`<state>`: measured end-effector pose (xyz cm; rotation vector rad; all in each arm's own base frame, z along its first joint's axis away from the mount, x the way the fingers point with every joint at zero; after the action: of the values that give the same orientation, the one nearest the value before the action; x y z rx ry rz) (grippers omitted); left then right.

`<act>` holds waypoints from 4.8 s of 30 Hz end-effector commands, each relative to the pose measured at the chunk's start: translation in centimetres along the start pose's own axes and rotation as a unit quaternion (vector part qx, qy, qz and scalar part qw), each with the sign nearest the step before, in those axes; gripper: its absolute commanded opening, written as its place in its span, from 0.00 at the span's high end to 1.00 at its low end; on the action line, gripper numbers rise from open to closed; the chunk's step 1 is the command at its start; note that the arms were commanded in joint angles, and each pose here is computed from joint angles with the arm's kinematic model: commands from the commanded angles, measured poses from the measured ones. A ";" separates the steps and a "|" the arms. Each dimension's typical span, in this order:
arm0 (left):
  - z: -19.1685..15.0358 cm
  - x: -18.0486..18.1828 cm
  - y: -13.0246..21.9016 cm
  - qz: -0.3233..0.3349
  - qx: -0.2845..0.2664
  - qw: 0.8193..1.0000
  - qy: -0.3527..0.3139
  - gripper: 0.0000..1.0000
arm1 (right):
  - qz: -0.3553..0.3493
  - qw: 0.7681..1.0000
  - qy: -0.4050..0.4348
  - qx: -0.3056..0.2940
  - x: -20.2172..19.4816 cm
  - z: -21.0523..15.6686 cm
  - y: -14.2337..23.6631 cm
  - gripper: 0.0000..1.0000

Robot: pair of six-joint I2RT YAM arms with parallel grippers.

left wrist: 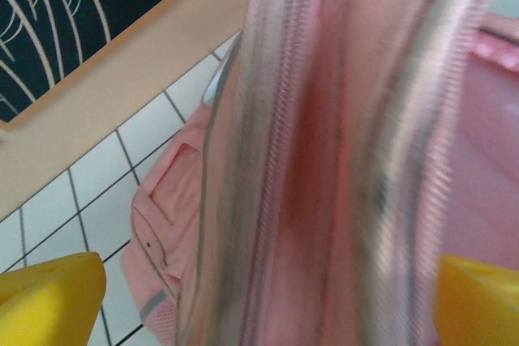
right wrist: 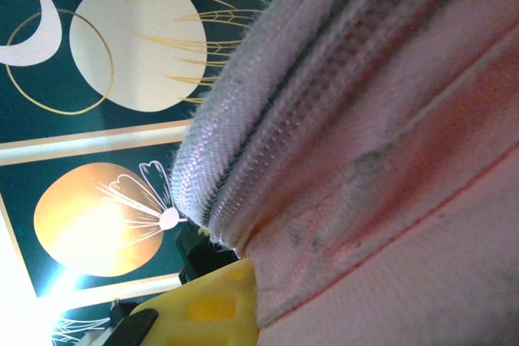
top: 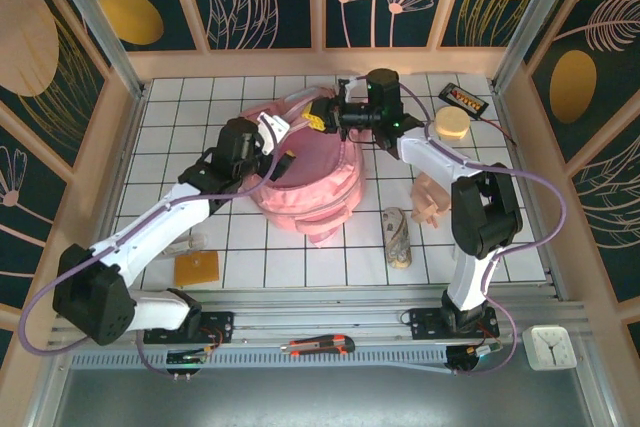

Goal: Pack the student bag

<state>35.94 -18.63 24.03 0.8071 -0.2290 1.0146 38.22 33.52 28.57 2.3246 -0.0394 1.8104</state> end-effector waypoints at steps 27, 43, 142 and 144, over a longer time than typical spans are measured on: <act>3.1 0.0 -1.2 -0.057 0.037 0.971 0.230 1.00 | -0.490 0.842 0.041 -0.223 -18.6 -9.0 21.1 0.01; 2.4 -0.8 -0.8 -0.067 0.033 0.967 0.242 1.00 | -0.610 0.775 0.044 -0.160 -28.0 -6.8 20.1 0.16; 5.4 -1.3 0.0 -0.120 -0.036 0.928 0.350 1.00 | -0.332 0.832 -0.159 -0.416 -26.7 9.1 34.6 0.81; 5.6 -1.3 0.0 -0.121 -0.038 0.927 0.352 1.00 | -0.331 0.834 -0.147 -0.416 -25.8 8.7 34.6 0.91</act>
<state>35.37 -22.56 21.60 0.5368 0.5353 1.0015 34.47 -4.60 4.70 1.6592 -0.0301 0.7702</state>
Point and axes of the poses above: each hand's point on the last joint's axis, 136 mm out from that joint toward the fingers, its own y axis back along the fingers, its own x axis along the line the jaws close on, z = x × y, the point moved 2 cm from there along y, back along the fingers, and after that the axes turned 13 degrees about -y, right-handed, at the moved point
